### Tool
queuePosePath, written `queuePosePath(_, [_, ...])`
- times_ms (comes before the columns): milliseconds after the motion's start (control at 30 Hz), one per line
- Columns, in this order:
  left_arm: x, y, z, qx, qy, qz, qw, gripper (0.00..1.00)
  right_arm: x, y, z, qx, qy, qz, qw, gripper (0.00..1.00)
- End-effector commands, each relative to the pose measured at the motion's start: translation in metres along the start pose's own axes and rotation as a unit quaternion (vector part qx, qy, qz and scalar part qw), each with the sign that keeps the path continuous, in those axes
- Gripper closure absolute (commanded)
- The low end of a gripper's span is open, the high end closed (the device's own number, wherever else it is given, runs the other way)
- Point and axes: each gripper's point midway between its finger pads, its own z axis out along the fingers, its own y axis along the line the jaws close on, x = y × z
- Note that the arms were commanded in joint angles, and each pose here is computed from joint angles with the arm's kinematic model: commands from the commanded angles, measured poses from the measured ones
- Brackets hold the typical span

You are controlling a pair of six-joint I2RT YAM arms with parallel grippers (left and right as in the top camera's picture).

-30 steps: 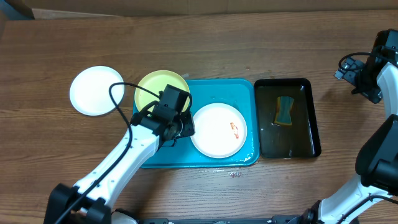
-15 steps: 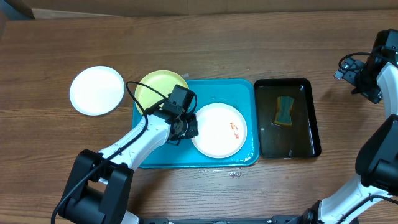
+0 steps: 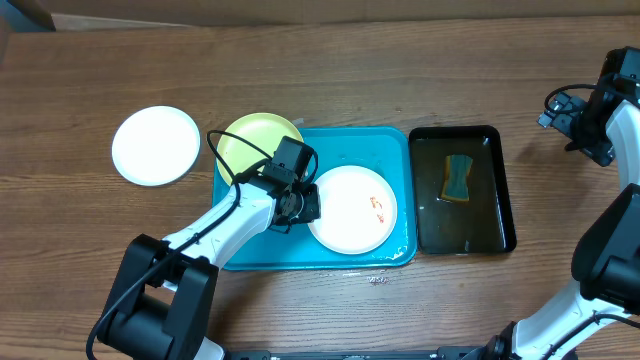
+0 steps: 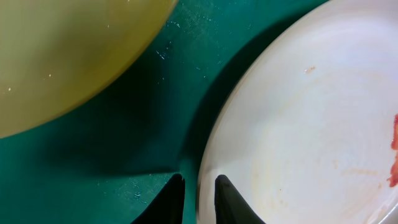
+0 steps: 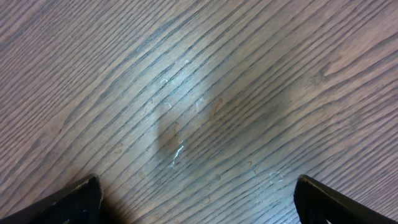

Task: Clean dirty plates on tray and stack at the side
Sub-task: 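Reach the right gripper down into the black tray toward the sponge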

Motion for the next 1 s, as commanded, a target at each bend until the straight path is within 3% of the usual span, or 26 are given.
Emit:
queuePosePath(0, [-0.003,-0.007,0.0,0.008,0.0,0.019,1.0,0.81,-0.001,0.001,0.0,0.002,-0.003,0.001,1.0,0.0])
queuePosePath(367, [-0.004,-0.007,0.0,0.008,-0.002,0.023,1.0,0.84,-0.001,0.001,0.0,0.002,-0.003,0.001,1.0,0.0])
queuePosePath(533, [-0.004,-0.007,0.0,0.007,-0.002,0.022,1.0,0.85,-0.04,0.019,-0.004,-0.039,-0.081,0.004,0.996,0.0])
queuePosePath(667, [-0.004,-0.007,0.0,0.007,-0.002,0.023,1.0,0.85,-0.041,0.028,-0.005,-0.065,-0.079,0.004,0.995,0.0])
queuePosePath(767, [-0.004,-0.007,0.0,0.008,-0.002,0.022,1.0,0.85,-0.028,0.05,-0.008,-0.131,-0.048,-0.01,0.99,0.0])
queuePosePath(867, [-0.004,-0.007,0.0,0.009,-0.003,0.022,1.0,0.85,-0.003,0.086,-0.022,-0.246,-0.005,-0.09,0.965,0.0])
queuePosePath(933, [-0.004,-0.007,0.0,0.009,-0.003,0.022,1.0,0.85,0.007,0.106,-0.036,-0.307,0.015,-0.096,0.947,0.1])
queuePosePath(967, [-0.004,-0.007,0.0,0.008,-0.002,0.023,1.0,0.85,0.012,0.11,-0.046,-0.324,0.027,-0.092,0.941,0.27])
